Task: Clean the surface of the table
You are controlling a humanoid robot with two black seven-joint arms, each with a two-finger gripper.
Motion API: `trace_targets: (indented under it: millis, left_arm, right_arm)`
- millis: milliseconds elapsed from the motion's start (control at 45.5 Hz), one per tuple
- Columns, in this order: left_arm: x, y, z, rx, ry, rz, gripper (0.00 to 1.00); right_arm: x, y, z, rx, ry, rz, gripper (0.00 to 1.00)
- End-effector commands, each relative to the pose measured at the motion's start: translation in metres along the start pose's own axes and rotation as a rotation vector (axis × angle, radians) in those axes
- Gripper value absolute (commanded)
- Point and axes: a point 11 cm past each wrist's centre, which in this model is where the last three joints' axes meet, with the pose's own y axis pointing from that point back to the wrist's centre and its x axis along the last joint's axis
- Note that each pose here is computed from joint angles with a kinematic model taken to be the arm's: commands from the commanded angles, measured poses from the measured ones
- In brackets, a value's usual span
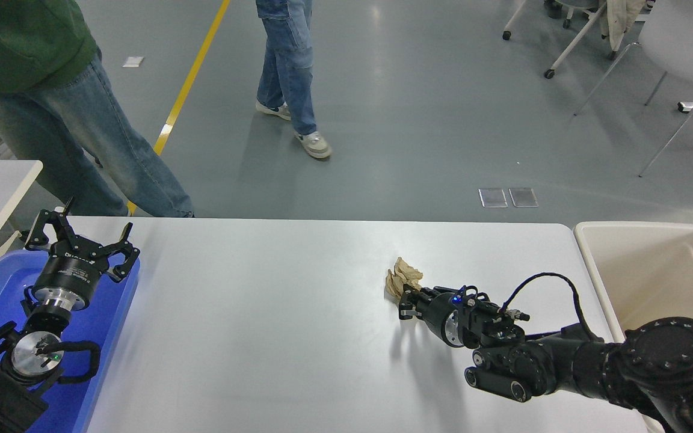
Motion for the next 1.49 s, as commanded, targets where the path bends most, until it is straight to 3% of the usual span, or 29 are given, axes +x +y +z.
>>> trace_targets:
  millis: [0, 330, 637, 1121, 1473]
  left_arm:
    - [0.0, 0.0, 0.0, 0.0, 0.0, 0.0, 1.0]
    - [0.0, 0.0, 0.0, 0.0, 0.0, 0.0, 1.0]
    - [0.0, 0.0, 0.0, 0.0, 0.0, 0.0, 1.0]
    - [0.0, 0.0, 0.0, 0.0, 0.0, 0.0, 1.0]
    - [0.0, 0.0, 0.0, 0.0, 0.0, 0.0, 1.0]
  right_arm:
    - [0.035, 0.007, -0.039, 0.106, -0.111, 0.014, 0.0]
    - [0.086, 0.06, 0.026, 0.042, -0.157, 0.061, 0.0]
    - [0.104, 0.118, 0.083, -0.052, -0.193, 0.06, 0.0]
    - [0.145, 0.199, 0.145, -0.07, -0.277, 0.126, 0.0]
    - [0.173, 0.256, 0.188, -0.066, -0.496, 0.18, 0.0]
